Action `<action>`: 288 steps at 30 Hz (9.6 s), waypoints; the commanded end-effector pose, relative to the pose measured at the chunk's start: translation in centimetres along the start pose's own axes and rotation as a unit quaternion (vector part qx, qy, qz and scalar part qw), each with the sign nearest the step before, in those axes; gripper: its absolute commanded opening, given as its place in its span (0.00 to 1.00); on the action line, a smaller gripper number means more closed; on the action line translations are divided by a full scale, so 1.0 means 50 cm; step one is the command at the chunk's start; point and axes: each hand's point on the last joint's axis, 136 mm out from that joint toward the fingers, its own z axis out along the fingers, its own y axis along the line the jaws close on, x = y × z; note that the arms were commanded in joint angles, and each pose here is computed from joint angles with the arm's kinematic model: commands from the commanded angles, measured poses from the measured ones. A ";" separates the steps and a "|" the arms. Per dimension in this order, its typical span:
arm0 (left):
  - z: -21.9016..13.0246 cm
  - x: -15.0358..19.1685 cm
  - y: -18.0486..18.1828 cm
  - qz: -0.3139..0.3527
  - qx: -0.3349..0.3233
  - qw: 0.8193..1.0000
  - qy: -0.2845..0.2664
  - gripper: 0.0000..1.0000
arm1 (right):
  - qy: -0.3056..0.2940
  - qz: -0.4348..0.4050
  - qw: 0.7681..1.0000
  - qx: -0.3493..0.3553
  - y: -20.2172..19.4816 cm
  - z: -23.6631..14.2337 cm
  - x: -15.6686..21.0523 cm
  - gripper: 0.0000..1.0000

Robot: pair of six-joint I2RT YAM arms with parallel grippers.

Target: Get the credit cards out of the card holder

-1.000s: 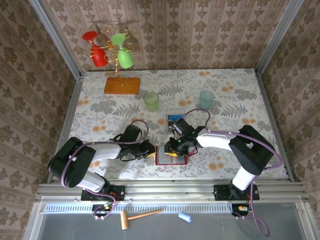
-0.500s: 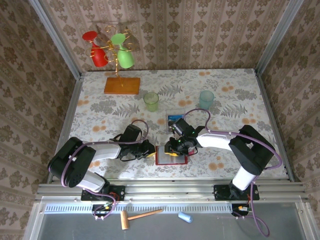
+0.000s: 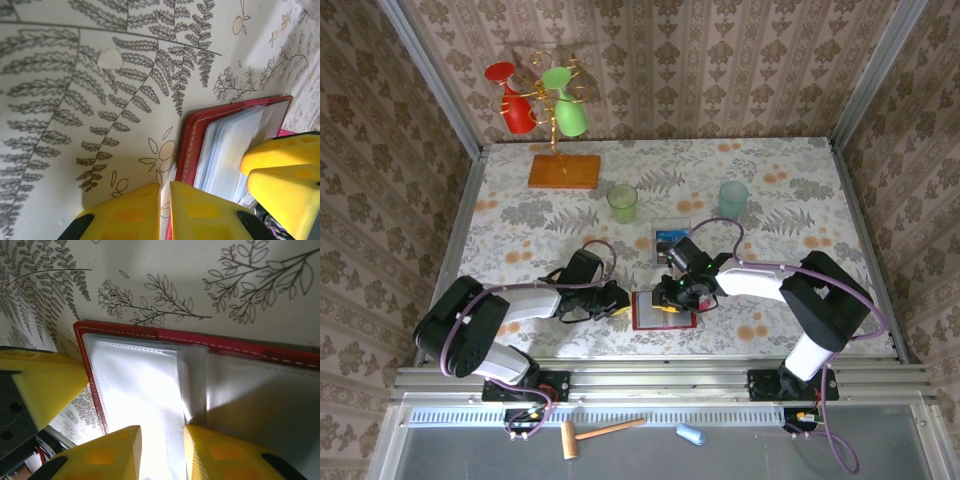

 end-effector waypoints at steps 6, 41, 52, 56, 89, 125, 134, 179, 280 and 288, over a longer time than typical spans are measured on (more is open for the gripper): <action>-0.020 -0.005 -0.021 0.011 -0.006 1.000 -0.007 0.14 | -0.001 0.005 1.000 0.011 -0.030 -0.002 0.004 0.28; 0.027 0.026 0.003 0.000 -0.012 1.000 0.019 0.12 | 0.021 -0.003 1.000 -0.013 0.002 0.003 0.008 0.31; 0.027 0.023 0.006 -0.001 -0.016 1.000 0.021 0.12 | 0.003 -0.006 1.000 0.019 -0.021 -0.017 0.004 0.32; 0.027 0.023 0.005 0.000 -0.016 1.000 0.022 0.12 | 0.002 -0.006 1.000 0.018 -0.022 -0.016 0.003 0.32; 0.002 -0.005 -0.102 0.029 0.012 1.000 -0.001 0.25 | 0.003 0.012 0.999 -0.037 -0.046 -0.002 0.002 0.29; 0.050 -0.002 -0.095 0.026 -0.023 0.999 0.014 0.33 | 0.007 0.020 0.999 -0.046 -0.069 -0.002 0.002 0.10; 0.065 0.010 -0.107 0.034 -0.020 0.999 0.033 0.33 | 0.007 0.021 0.999 -0.046 -0.071 -0.001 0.002 0.10; 0.075 0.055 -0.081 0.011 -0.017 0.999 0.041 0.34 | -0.021 0.035 0.998 -0.046 -0.083 -0.031 -0.010 0.09; 0.041 0.017 -0.053 0.007 -0.017 1.000 0.021 0.41 | 0.018 0.038 0.978 -0.202 0.047 -0.005 -0.005 0.10; 0.038 0.015 -0.056 0.006 -0.015 1.000 0.016 0.41 | 0.002 0.068 0.989 -0.128 -0.020 0.011 -0.002 0.09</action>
